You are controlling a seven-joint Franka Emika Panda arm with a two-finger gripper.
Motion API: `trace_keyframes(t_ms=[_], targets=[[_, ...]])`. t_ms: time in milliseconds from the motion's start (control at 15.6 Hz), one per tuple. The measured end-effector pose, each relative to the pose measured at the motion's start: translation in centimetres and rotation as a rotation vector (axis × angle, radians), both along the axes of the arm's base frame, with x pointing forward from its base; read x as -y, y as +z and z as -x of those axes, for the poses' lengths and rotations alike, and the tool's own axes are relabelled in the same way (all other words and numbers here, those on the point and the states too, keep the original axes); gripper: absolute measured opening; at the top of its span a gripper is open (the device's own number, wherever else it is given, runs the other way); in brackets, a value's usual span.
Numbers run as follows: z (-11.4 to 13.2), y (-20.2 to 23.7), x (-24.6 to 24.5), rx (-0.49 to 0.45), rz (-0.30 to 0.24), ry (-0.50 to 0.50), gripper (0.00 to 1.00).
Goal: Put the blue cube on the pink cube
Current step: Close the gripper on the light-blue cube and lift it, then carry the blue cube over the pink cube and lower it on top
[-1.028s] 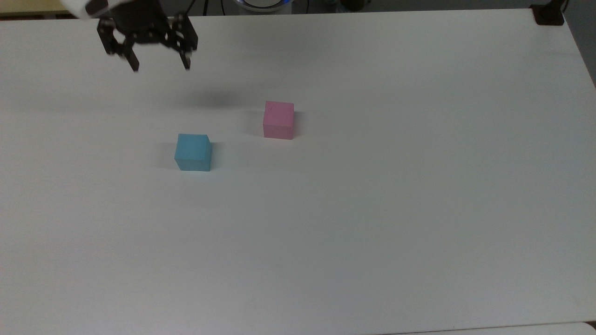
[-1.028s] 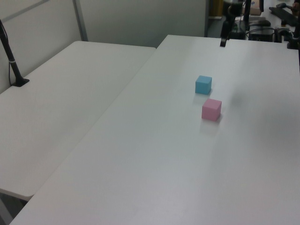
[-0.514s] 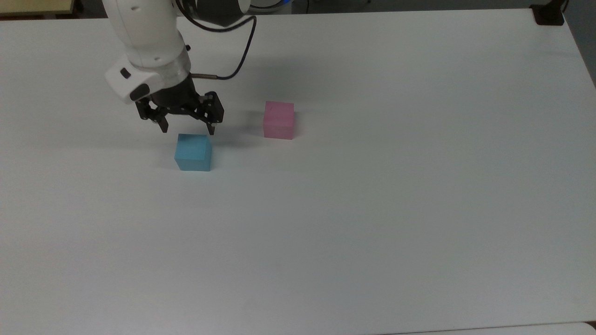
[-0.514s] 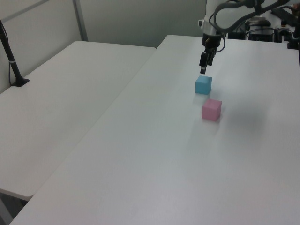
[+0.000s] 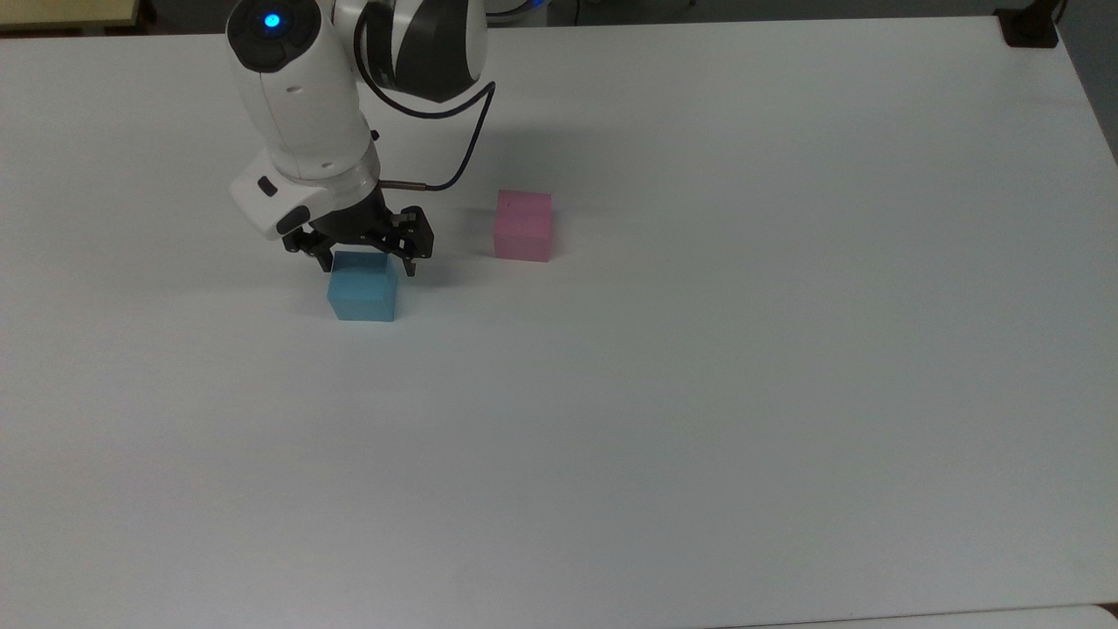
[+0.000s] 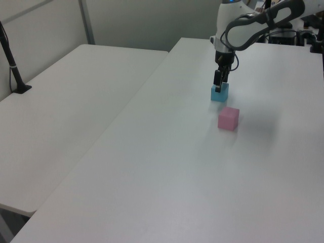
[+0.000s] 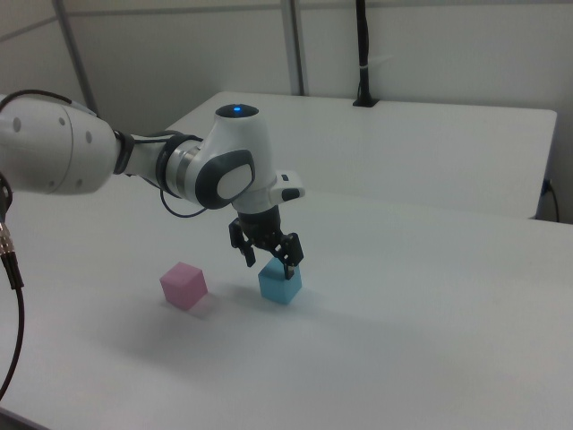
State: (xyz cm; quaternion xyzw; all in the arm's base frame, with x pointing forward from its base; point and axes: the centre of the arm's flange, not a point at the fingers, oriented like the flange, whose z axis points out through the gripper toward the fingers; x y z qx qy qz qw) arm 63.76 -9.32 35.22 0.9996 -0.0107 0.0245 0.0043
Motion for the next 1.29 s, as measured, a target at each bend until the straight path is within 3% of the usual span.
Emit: trace_keyframes(t_ms=[450,643,835,1028,1285], targets=[[0.0,-0.5,0.1,-0.011,0.014,0.004,0.95],[0.0,-1.0,-0.2,-0.020,0.026,0.019,0.60],[0.0,-0.2,-0.7,-0.020,0.025,0.028,0.56],[1.1,3.5,-2.7,-0.025,0.005,0.056,0.56],[5.0,8.6,-7.9,-0.031,-0.025,0.131,0.56]])
